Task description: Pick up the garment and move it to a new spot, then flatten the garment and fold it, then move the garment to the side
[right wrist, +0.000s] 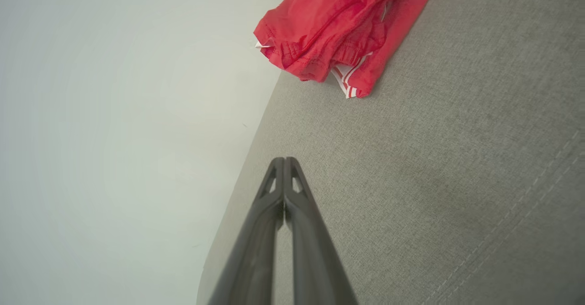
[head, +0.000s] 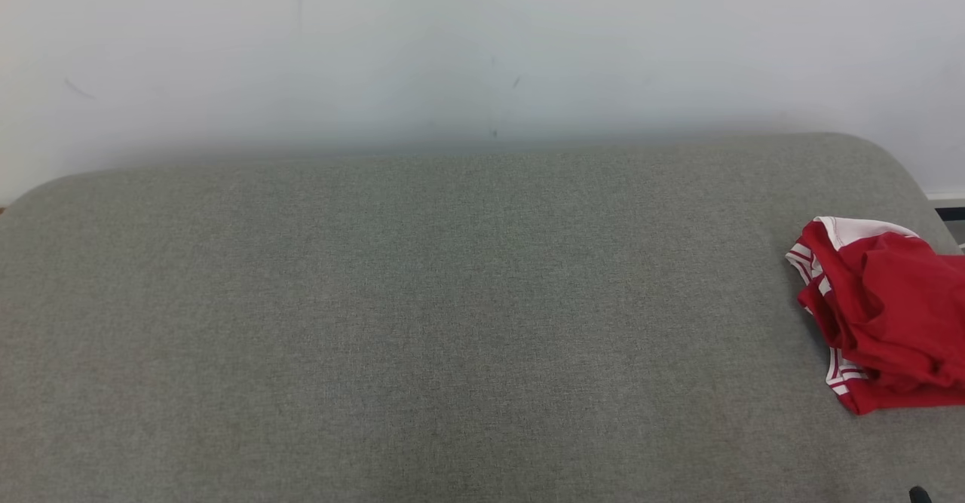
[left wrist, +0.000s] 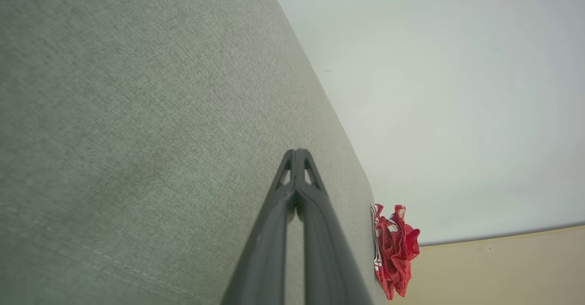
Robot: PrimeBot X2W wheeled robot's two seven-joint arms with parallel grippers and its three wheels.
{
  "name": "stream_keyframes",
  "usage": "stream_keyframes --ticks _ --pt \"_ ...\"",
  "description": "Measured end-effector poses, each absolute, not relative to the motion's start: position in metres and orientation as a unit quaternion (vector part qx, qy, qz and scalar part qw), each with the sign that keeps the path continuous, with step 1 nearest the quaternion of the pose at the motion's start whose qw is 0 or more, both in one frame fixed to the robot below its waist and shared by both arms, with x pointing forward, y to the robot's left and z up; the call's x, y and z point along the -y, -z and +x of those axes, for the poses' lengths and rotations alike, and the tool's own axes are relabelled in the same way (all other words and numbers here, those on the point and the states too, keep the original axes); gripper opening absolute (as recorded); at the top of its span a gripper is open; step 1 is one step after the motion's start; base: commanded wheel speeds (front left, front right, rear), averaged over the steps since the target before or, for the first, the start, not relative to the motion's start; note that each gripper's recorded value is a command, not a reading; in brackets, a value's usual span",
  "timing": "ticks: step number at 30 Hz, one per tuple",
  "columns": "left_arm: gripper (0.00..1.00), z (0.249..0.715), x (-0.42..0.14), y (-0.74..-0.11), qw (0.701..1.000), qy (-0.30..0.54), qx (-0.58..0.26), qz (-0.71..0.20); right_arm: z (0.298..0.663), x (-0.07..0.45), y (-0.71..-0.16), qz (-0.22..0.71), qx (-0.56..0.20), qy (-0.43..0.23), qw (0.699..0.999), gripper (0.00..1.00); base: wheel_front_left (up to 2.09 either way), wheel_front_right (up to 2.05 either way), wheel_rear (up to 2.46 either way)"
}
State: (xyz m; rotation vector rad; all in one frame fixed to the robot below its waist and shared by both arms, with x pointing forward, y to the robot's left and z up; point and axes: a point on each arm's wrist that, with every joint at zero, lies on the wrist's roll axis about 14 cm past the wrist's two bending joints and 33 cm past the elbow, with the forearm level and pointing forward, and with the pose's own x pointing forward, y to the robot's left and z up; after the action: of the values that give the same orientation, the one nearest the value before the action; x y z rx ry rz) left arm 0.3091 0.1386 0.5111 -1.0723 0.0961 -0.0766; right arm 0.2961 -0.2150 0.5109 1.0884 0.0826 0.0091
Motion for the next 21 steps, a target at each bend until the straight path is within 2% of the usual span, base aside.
stream_keyframes --ticks 21 --pt "0.00 0.295 -0.139 -0.511 0.801 0.029 -0.043 -0.596 0.282 0.230 -0.512 0.602 -0.024 0.009 0.798 0.00 0.00 0.00 0.00"
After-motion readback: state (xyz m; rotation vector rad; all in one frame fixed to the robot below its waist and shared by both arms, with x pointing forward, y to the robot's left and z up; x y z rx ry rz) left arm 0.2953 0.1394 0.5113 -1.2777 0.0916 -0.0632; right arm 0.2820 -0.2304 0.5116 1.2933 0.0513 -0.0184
